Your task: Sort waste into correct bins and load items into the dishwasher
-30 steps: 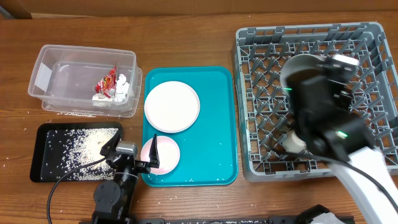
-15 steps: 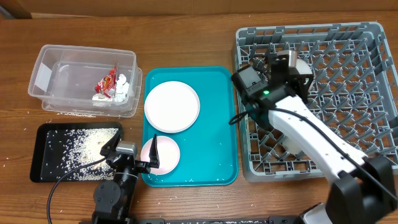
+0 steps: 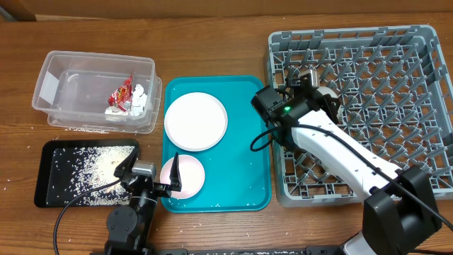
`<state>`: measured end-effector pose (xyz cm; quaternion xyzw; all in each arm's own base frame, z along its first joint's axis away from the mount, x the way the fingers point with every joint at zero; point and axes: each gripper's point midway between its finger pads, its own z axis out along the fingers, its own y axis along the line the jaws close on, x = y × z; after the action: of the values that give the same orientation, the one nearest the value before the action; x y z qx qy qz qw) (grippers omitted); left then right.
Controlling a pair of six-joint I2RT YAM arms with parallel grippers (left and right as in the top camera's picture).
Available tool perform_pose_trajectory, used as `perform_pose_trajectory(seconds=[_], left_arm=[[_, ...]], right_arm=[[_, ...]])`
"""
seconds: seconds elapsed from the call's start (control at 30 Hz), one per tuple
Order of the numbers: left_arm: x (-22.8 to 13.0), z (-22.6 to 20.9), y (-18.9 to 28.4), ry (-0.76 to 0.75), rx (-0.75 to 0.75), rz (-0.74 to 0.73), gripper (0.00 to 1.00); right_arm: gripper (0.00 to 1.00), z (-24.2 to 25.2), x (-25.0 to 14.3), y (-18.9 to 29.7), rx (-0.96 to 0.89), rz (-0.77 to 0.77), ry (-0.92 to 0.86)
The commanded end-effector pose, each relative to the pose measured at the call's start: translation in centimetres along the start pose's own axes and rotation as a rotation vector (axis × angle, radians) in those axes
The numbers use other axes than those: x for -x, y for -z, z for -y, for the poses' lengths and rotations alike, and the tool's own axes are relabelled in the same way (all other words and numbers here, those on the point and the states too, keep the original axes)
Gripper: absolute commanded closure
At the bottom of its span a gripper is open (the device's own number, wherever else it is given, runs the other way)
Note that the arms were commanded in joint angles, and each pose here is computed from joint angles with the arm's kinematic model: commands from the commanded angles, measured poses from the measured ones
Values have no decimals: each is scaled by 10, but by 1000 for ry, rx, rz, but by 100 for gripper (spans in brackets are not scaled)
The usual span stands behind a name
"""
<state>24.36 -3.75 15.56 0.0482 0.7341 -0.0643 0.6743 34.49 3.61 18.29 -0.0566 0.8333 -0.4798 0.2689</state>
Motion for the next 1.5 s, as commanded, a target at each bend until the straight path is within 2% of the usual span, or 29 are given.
perform_pose_trajectory(seconds=[0.0,0.17,0.4,0.63,0.93,1.3,1.37,1.4,1.47], left_arm=[[-1,-3,0,19,14,0,0],[-1,-3,0,18,14,0,0],[-1,-3,0,19,14,0,0],[-1,-3,0,18,14,0,0],[-1,-3,0,18,14,0,0],[-1,-3,0,18,14,0,0],[-1,-3,0,18,14,0,0],[-1,-3,0,19,14,0,0],[-1,-3,0,19,14,0,0]], right_arm=[[96,-8,-7,-1,40,-24,0],[96,-6,-8,-1,26,-22,4],[96,18,6,0,-120,58,-13],[96,8,7,-8,-57,29,-83],[96,-13,-6,-11,-24,-21,24],[95,-25,-15,17,-15,14,141],[87,-22,-19,19,-20,7,137],[79,-20,-21,20,-24,3,125],[78,-18,-23,24,-26,-2,102]])
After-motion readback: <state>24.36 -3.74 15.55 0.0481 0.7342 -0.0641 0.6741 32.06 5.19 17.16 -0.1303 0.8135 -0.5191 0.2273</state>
